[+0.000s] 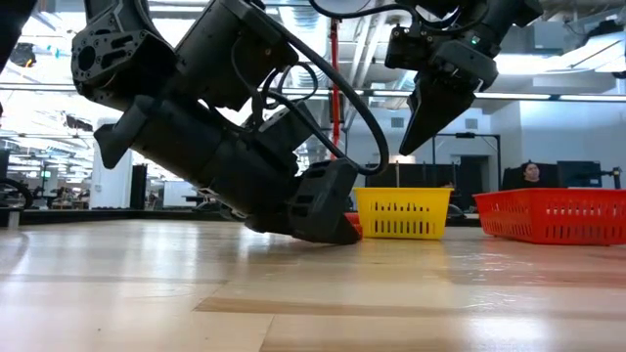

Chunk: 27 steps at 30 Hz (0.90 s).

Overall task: Pick & Place Office items
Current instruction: Put the red digital clock into the yellow bin

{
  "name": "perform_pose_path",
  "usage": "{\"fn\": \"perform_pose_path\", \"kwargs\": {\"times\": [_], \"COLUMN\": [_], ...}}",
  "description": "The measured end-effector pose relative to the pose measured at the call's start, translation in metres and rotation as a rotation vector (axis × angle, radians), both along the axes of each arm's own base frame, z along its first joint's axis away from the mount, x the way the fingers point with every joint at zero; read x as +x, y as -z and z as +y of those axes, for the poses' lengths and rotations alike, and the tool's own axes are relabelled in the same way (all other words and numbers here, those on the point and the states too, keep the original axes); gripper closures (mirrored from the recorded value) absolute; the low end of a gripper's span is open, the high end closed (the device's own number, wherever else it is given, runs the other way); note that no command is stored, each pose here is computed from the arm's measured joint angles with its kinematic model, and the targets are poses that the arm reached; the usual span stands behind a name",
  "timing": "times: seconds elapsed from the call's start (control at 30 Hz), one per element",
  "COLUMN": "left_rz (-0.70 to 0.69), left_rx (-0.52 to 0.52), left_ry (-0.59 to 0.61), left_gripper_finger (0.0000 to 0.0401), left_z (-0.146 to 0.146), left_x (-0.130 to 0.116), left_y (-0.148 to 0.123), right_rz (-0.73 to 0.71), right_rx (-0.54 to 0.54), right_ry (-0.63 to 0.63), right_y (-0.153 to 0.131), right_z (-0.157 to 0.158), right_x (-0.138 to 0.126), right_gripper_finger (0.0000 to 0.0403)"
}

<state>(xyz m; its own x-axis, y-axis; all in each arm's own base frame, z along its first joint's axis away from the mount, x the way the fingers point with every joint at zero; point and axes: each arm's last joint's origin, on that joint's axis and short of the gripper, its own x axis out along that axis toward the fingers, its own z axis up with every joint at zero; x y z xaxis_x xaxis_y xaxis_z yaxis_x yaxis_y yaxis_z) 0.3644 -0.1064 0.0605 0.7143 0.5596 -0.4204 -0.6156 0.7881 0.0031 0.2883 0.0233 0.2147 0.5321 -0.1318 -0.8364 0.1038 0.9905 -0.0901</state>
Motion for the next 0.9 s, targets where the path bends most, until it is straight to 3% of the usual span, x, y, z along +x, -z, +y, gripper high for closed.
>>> {"fn": "perform_pose_path", "kwargs": {"times": [0.27,0.6,0.77,0.9], "left_rz": [0.003,0.029,0.043,0.048], "left_rx": [0.005,0.016,-0.028,-0.079], "left_ry": [-0.01,0.027,0.113,0.153], "left_gripper_finger": [0.0239,0.0237,0.0245,0.0235], "left_z": [0.003,0.002,0.0,0.0], "left_x": [0.0,0.0,-0.001,-0.004], "left_y": [0.0,-0.005,-0.029,-0.049], "right_rz": [0.0,-0.022,-0.085,-0.112], "right_rx": [0.0,0.004,-0.041,-0.148], "right_ry": [0.0,-0.028,-0.157,-0.262], "right_y": [0.0,-0.001,0.0,0.003], "right_z": [0.0,0.007,0.024,0.038], "right_x": [0.0,0.001,0.009,0.013], "right_gripper_finger": [0.0291,0.0291,0.0286,0.0252]}}
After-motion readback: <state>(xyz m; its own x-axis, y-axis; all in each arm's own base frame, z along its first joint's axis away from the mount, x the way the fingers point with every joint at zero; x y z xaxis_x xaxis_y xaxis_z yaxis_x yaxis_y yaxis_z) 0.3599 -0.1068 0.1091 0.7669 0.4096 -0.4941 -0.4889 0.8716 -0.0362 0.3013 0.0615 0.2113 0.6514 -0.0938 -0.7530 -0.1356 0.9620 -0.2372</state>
